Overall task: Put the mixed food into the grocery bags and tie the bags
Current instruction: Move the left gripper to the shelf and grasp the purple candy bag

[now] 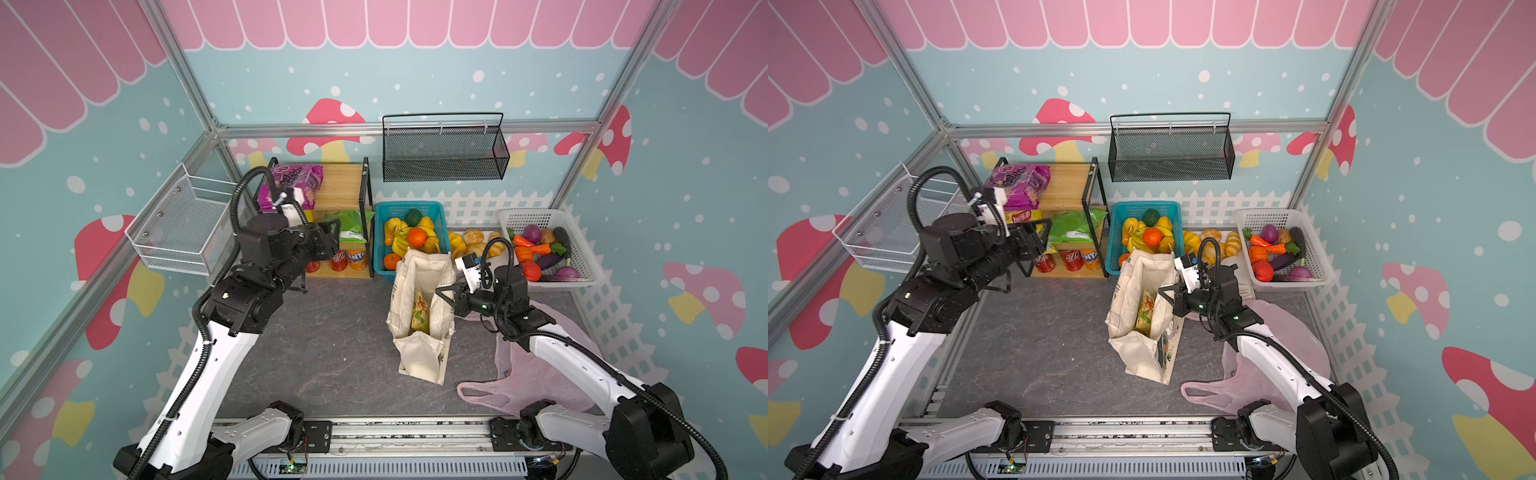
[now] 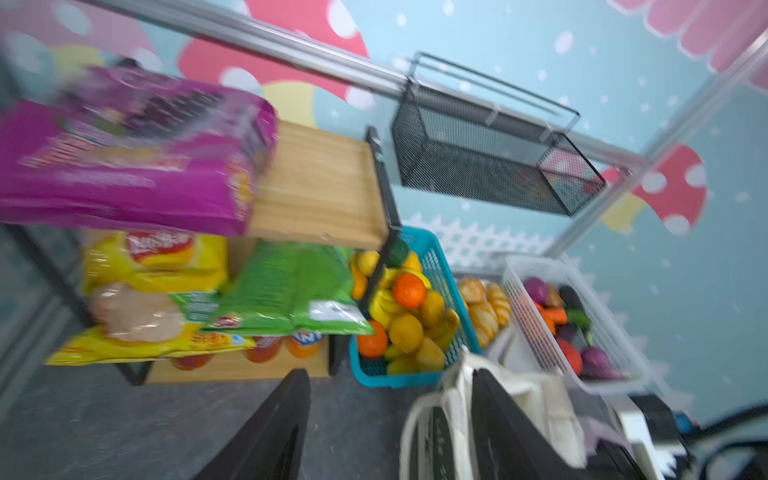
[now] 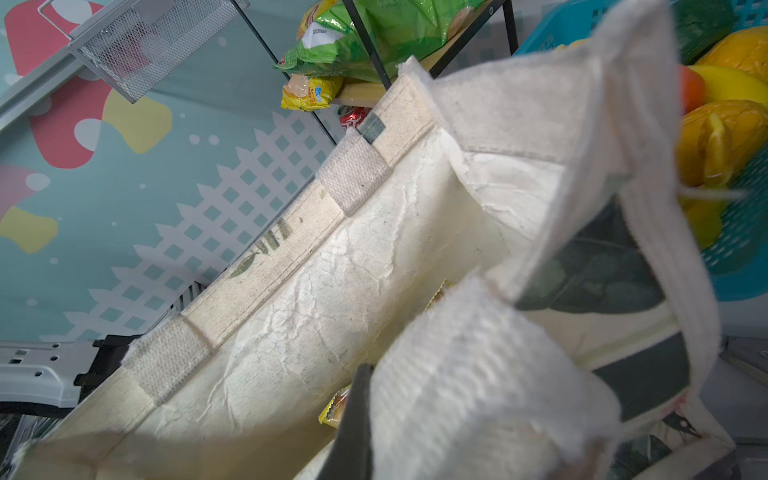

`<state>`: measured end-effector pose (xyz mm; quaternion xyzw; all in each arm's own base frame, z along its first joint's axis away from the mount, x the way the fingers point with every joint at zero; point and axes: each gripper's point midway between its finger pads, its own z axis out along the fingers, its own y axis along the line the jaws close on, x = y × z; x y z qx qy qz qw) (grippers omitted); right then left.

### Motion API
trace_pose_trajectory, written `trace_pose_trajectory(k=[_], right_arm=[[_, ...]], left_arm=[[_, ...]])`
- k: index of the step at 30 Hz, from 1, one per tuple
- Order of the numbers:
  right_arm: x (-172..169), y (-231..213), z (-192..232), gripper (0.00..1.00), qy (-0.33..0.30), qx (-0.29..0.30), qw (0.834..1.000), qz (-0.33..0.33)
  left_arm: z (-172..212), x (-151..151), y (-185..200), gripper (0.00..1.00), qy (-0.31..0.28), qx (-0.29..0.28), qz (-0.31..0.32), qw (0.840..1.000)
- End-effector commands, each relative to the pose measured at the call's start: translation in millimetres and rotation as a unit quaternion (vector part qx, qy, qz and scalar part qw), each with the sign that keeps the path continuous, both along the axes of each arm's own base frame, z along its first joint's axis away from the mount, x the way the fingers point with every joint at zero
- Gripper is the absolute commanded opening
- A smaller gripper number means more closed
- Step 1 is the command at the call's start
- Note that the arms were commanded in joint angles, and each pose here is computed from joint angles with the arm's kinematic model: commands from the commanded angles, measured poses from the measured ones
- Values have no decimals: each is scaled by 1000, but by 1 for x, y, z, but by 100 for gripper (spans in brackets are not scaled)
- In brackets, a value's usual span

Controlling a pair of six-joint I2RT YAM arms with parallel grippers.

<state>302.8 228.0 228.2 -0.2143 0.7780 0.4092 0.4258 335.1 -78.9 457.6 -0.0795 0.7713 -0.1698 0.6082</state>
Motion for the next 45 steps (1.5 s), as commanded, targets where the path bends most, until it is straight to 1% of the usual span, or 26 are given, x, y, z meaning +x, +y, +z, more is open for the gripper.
trace_pose_trajectory(k=[1,4,6,7,9,11,15,22,26,30,36,39,45], right_arm=[[6,4,23,0,-46,7,999,14],[6,5,23,0,-52,9,998,18],[6,5,23,0,-55,9,998,19],[6,6,23,0,-57,8,998,20],[6,5,24,0,-61,8,998,20],[6,5,23,0,-63,6,998,21],[6,5,22,0,-64,4,998,21],[7,4,18,0,-65,-1,998,19],[7,4,16,0,-64,-2,998,18],[7,4,15,0,-63,-4,998,16],[7,4,14,0,-62,-3,998,18],[7,4,13,0,-58,-3,998,17],[8,5,12,0,-56,-3,998,18]], left_arm=[[9,17,49,67,-10,-44,90,995],[7,31,78,71,-2,-105,118,987],[1,41,91,80,7,-133,131,982],[-2,45,98,82,10,-146,134,980],[-11,57,106,85,19,-188,125,974],[-19,69,110,86,27,-219,116,968],[-29,87,111,87,43,-235,113,964],[-48,105,120,87,61,-246,134,958],[-55,115,119,86,63,-261,132,954],[-56,126,115,79,60,-282,118,950],[-59,137,115,60,52,-303,112,945],[-61,141,115,49,49,-308,111,944],[-54,142,115,22,31,-310,106,944]])
